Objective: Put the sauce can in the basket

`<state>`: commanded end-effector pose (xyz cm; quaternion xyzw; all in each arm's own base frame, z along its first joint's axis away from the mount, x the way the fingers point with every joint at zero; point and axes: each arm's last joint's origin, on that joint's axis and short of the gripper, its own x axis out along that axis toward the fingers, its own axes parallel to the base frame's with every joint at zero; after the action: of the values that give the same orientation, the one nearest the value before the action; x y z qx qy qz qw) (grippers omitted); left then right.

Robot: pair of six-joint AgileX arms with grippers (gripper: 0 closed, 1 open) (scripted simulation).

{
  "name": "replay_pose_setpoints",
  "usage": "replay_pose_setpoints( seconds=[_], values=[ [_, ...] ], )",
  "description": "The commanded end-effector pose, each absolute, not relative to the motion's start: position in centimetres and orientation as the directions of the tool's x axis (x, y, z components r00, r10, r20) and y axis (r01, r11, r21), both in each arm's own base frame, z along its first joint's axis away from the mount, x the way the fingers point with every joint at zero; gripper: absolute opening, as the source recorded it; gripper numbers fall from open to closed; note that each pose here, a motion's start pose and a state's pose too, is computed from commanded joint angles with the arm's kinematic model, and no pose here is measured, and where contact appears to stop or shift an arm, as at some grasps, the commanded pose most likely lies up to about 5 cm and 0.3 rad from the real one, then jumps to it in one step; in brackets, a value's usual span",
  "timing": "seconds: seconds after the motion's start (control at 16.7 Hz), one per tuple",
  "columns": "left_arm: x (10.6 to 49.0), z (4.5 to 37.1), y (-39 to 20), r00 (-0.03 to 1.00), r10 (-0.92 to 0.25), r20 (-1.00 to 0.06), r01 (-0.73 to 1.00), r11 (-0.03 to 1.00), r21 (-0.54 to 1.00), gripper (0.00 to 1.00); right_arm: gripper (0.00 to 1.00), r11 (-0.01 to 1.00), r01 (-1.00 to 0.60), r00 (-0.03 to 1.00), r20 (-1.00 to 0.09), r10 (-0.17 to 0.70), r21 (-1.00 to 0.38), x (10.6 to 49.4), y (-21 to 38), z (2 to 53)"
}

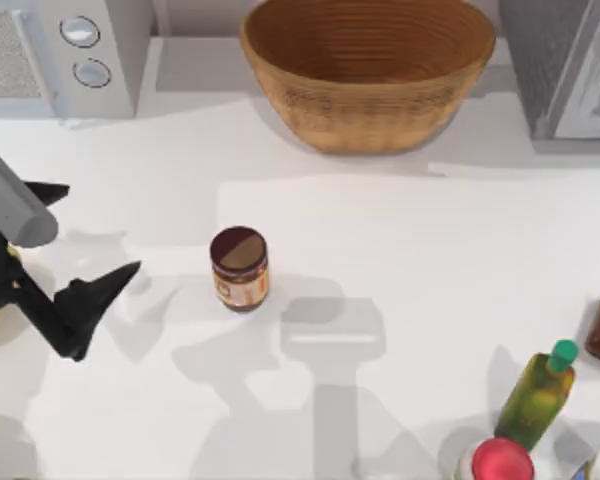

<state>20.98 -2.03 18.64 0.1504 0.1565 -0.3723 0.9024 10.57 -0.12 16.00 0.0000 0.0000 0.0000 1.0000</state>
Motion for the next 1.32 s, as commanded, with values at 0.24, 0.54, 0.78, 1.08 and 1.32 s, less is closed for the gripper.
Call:
replay_pose_setpoints(
  seconds=[0.24,0.54,0.78,1.08,1.32],
  values=[
    [26.0,15.9,-2.5,0.473,-0.784,-0.403,0.873,0.478,0.096,1.0,1.0,1.0,0.0,1.0,0.0,0.0,0.0,10.6,-0.1,16.0],
    [30.6,10.5,-2.9,0.263,-0.909,-0.323,0.963,0.267,0.035,1.0,1.0,1.0,0.0,1.0,0.0,0.0,0.0,10.6,-0.1,16.0],
    [32.5,6.5,-3.0,0.162,-0.956,-0.244,0.986,0.164,0.01,1.0,1.0,1.0,0.0,1.0,0.0,0.0,0.0,10.6,-0.1,16.0],
    [33.1,4.3,-3.1,0.119,-0.973,-0.199,0.993,0.122,0.0,1.0,1.0,1.0,0.0,1.0,0.0,0.0,0.0,10.6,-0.1,16.0],
    [33.0,4.3,-3.0,0.123,-0.972,-0.201,0.992,0.126,-0.003,1.0,1.0,1.0,0.0,1.0,0.0,0.0,0.0,10.6,-0.1,16.0]
  ],
)
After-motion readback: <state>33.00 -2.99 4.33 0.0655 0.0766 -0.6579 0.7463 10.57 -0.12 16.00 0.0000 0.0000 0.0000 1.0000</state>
